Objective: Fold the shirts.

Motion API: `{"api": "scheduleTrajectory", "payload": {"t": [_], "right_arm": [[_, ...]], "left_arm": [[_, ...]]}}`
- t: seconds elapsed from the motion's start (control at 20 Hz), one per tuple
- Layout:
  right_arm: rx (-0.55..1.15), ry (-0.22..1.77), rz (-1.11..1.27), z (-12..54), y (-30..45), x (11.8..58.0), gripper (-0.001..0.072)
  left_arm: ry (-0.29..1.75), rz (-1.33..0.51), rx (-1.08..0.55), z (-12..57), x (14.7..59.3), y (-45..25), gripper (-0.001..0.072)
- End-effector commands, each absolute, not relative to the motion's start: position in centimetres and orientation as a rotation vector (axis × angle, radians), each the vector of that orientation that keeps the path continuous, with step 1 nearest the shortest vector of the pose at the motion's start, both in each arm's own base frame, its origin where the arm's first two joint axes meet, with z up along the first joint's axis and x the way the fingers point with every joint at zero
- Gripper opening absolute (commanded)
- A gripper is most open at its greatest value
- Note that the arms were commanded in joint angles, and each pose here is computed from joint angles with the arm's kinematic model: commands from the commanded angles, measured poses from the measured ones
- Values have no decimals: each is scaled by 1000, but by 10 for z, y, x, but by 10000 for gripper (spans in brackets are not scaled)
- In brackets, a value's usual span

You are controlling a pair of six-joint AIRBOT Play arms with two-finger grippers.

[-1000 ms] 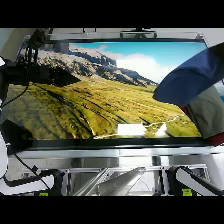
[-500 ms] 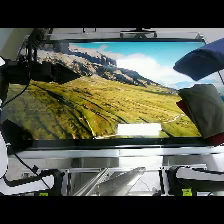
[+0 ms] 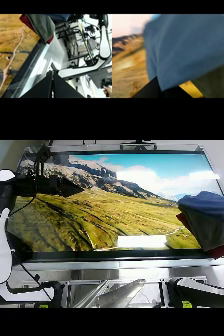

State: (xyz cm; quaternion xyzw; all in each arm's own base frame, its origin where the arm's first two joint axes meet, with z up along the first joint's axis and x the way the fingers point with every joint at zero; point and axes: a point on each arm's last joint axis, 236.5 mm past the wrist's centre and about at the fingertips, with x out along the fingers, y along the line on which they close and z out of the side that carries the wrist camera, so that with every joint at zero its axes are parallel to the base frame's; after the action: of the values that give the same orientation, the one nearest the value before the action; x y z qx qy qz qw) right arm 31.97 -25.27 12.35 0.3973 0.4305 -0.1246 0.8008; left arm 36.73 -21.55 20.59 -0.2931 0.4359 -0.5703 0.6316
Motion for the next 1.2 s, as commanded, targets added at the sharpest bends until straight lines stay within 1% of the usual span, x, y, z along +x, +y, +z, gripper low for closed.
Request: {"api": "scheduleTrajectory", "payload": {"t": [0.0, 0.05, 0.1, 0.2, 0.25, 0.3, 0.4, 0.45, 0.55, 0.6, 0.65, 0.7, 0.8, 0.9, 0.95, 1.05, 1.15], "right_arm": [[1027, 1034, -467, 64, -256, 241, 13], [1065, 1058, -468, 48, -250, 234, 24], [1082, 1096, -455, 33, -241, 228, 92], [1101, 1178, -446, 7, -227, 213, 720], [1092, 1201, -441, 3, -224, 208, 703], [1085, 1219, -448, 2, -224, 204, 703], [1084, 1193, -455, 11, -224, 207, 703], [1087, 1153, -440, 21, -224, 215, 702], [1100, 1010, -326, 56, -214, 251, 683], [1088, 931, -230, 80, -201, 274, 477], [1057, 864, -126, 105, -183, 294, 194], [1015, 799, -17, 130, -160, 312, 24], [929, 742, 103, 164, -117, 333, 13], [832, 767, 215, 179, -62, 335, 12], [792, 787, 277, 181, -30, 330, 12], [701, 825, 383, 169, 27, 313, 13], [623, 912, 472, 130, 84, 279, 13]], "left_arm": [[1045, -1374, -652, 194, 357, -229, 14], [1062, -1402, -642, 191, 352, -234, 14], [1079, -1421, -638, 188, 347, -239, 14], [1101, -1441, -634, 184, 343, -248, 14], [1109, -1450, -632, 183, 341, -252, 14], [1115, -1457, -631, 182, 340, -255, 13], [1114, -1458, -632, 182, 340, -256, 13], [1108, -1460, -633, 184, 340, -255, 12], [1078, -1440, -624, 193, 348, -247, 4], [1055, -1426, -616, 202, 354, -243, 3], [1027, -1411, -604, 214, 359, -237, 3], [997, -1389, -593, 226, 362, -232, 3], [939, -1367, -569, 247, 355, -228, 3], [923, -1367, -562, 253, 330, -232, 3], [934, -1374, -565, 248, 310, -237, 3], [1010, -1321, -570, 213, 270, -246, 3], [1077, -1208, -562, 163, 237, -252, 4]]}}
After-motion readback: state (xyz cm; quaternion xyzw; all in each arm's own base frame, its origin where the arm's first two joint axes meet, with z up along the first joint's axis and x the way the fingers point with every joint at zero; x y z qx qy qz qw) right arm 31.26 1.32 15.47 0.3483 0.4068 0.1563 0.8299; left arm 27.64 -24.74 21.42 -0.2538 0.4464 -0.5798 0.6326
